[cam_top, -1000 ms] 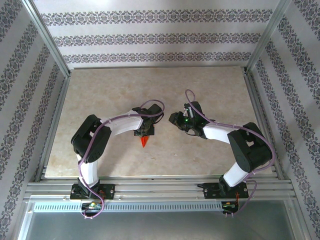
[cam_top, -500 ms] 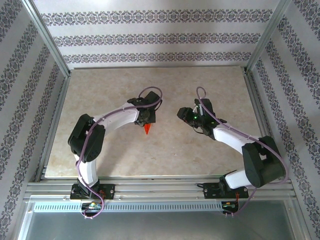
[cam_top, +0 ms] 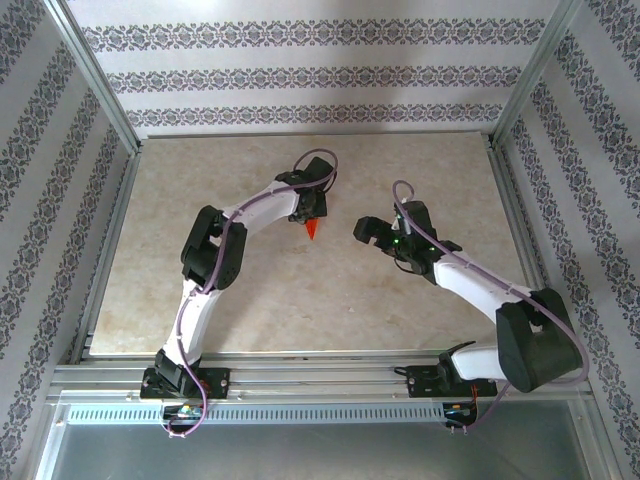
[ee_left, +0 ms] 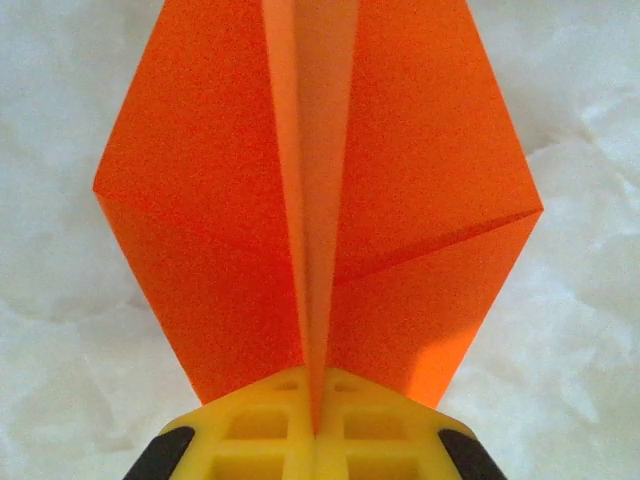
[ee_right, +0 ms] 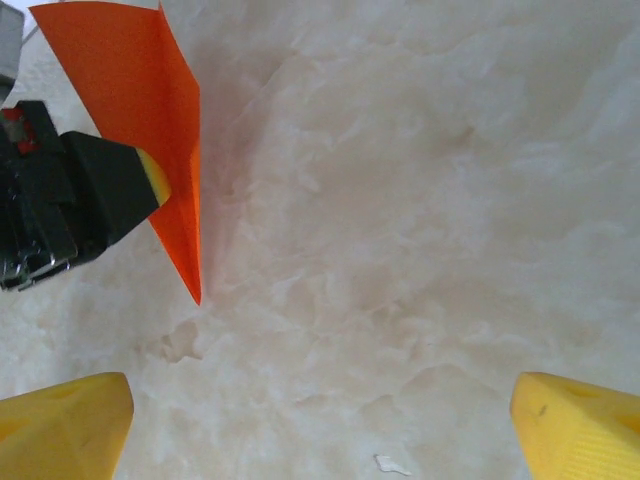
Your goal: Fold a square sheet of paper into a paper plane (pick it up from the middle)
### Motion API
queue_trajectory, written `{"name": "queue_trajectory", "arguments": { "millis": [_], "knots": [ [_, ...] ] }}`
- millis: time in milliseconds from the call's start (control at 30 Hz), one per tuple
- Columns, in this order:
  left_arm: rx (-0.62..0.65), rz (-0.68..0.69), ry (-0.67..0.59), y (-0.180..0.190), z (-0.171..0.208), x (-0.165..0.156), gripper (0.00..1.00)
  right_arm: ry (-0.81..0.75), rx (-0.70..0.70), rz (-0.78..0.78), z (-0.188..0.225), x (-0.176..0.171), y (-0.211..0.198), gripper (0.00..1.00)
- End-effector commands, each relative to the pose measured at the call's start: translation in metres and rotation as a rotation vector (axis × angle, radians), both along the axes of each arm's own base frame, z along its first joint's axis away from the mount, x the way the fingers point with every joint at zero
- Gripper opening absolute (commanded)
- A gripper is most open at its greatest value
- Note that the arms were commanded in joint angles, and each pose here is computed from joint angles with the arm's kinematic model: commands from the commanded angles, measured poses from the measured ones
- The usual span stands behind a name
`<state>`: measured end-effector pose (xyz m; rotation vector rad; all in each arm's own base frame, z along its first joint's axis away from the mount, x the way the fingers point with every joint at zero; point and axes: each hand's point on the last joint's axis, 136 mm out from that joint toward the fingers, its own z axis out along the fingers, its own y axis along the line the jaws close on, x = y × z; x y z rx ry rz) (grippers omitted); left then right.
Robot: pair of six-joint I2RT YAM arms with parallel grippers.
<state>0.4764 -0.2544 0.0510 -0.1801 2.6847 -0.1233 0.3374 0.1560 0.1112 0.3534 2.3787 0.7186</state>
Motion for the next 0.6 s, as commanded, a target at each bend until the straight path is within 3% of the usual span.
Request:
{"name": "queue_trajectory", "arguments": {
  "millis": [0,567],
  "knots": [
    [0.042,0.0,0.038,0.01,-0.006,0.004,0.06,-0.009,-0.102,-0.015,-0.004,-0.004,-0.019,0.98],
    [0.096,-0.015,0.092,0.012,-0.028,0.006,0.19,0.002,-0.094,-0.012,-0.008,-0.005,-0.018,0.98]
  ]
}}
